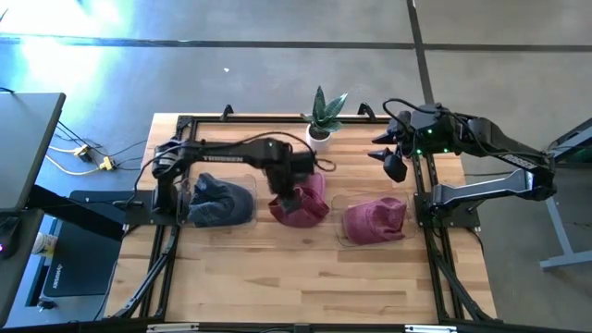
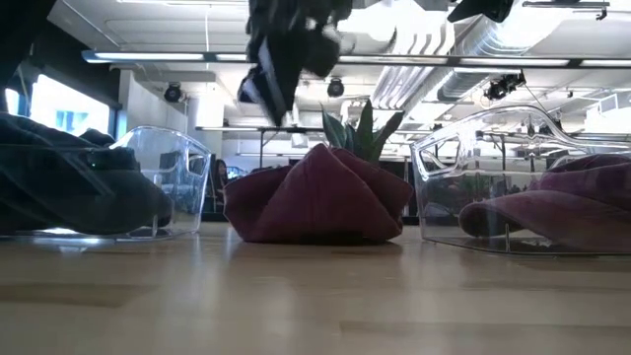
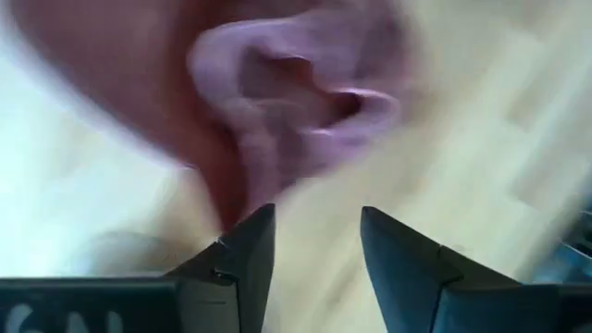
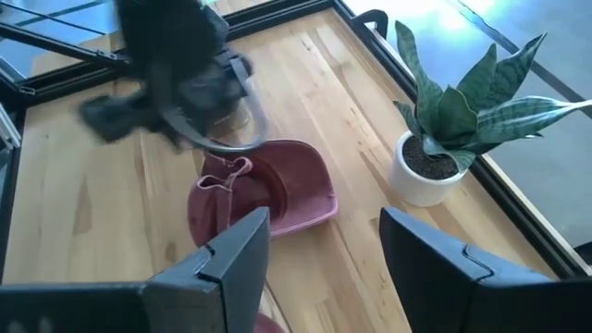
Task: Pick & Place hat
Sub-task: Put the red cap into the right transparent bin
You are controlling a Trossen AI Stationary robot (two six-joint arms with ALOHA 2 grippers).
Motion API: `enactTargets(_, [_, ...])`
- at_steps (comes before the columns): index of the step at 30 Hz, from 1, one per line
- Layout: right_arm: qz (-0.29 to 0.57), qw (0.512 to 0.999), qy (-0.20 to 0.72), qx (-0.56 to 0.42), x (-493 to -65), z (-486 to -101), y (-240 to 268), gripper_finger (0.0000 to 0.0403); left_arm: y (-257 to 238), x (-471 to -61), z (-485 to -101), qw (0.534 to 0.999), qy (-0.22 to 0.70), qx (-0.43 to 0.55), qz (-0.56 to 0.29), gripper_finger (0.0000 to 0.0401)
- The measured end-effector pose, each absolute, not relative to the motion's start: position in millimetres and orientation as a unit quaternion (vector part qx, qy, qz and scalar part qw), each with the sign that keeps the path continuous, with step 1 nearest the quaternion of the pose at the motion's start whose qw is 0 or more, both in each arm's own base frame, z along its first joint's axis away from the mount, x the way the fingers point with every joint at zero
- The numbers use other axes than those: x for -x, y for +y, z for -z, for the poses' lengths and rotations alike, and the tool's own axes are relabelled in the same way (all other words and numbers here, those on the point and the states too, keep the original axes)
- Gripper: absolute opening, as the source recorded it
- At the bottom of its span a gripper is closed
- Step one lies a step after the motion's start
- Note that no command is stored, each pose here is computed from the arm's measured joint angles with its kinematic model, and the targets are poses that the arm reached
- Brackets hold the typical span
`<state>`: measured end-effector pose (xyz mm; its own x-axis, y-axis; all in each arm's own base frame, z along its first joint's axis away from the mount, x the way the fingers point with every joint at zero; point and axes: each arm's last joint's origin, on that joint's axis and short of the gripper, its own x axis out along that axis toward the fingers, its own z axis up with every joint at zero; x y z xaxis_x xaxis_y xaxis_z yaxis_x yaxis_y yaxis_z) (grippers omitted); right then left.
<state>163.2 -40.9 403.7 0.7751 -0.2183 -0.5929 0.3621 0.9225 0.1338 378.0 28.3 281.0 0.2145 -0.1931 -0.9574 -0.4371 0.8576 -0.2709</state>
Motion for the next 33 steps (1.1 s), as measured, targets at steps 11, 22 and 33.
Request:
enactTargets(11, [0.171,0.932,0.293,-0.128,-163,-404,-42,0.0201,4,-425,-221,0.815,0.520,0.225,-0.121,0.0035])
enactTargets(22, [0.154,0.933,0.291,-0.145,-164,-404,-41,0.0200,20,-457,-184,0.806,0.499,0.246,-0.201,0.0001])
enactTargets(33, [0.155,0.935,0.292,-0.132,-164,-404,-41,0.0201,-18,-426,-239,0.760,0.616,0.151,-0.145,0.0005])
